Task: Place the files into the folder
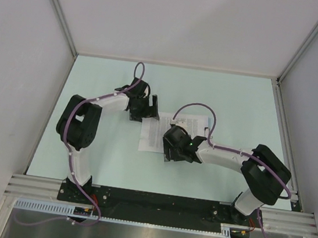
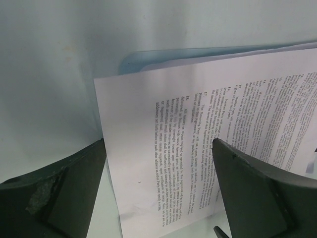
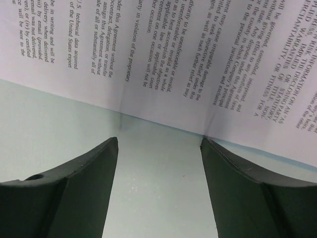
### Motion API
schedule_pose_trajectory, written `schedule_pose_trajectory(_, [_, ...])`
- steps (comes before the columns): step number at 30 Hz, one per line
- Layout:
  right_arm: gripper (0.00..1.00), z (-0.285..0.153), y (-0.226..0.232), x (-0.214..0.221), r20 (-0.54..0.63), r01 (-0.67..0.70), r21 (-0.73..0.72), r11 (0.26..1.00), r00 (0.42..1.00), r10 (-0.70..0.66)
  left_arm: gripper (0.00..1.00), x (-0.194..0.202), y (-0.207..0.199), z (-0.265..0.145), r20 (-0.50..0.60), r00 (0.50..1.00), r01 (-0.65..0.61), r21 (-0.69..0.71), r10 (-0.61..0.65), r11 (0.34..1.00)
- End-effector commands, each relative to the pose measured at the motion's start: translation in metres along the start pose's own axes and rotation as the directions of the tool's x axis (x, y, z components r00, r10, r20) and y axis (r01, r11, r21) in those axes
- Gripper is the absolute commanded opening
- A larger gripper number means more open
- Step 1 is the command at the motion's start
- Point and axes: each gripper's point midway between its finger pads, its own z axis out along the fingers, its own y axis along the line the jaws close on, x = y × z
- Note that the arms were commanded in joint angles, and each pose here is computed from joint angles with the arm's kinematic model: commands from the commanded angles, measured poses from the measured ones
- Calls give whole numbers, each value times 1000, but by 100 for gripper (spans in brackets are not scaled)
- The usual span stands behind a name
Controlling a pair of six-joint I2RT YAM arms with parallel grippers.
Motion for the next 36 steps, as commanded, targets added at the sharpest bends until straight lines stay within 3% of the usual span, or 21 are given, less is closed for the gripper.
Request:
schedule_pose_trajectory(1, [75,-50,6,-21,76,-8,-51,999,997,12,95,-23,-8,-34,79,996,-40,-22,42,999])
schedule_pose_trajectory(2, [77,-60,4,-26,102,-7,-54,999,995,12,96,-27,-7,-42,100,994,-46,-39,50,998])
schedule_pose_trajectory(5, [99,-88,-25,-56,181,-44,-56,997,982,54,100,-38,-16,-68,151,985,-77,-38,82,996])
schedule_pose_trajectory(11, [99,-65,-117,-106,184,-175,-66,982,966,184,98,-26,-41,-90,154,980,-132,22,127,991])
schedule_pose_trajectory(13, [90,-54,-150,-113,170,-249,-39,968,953,252,96,-13,-74,-88,148,976,-178,128,159,976])
schedule_pose_trajectory(15, [71,-49,-160,-116,166,-264,-63,963,948,271,92,14,-99,-72,68,979,-203,220,193,954])
schedule_pose_trajectory(19, [51,-34,-174,-114,149,-250,-42,967,956,253,81,37,-132,-43,7,973,-224,262,231,939])
schedule_pose_trajectory(20, [42,-31,-173,-112,139,-245,-49,968,958,249,80,39,-137,-38,5,973,-224,269,231,937])
schedule_pose_trajectory(22, [35,-25,-171,-112,130,-239,-62,969,961,245,76,46,-141,-22,-15,975,-211,276,224,938])
schedule_pose_trajectory(36, [31,11,-168,-97,53,-242,-84,967,968,247,72,65,-117,16,-82,970,-209,192,228,959])
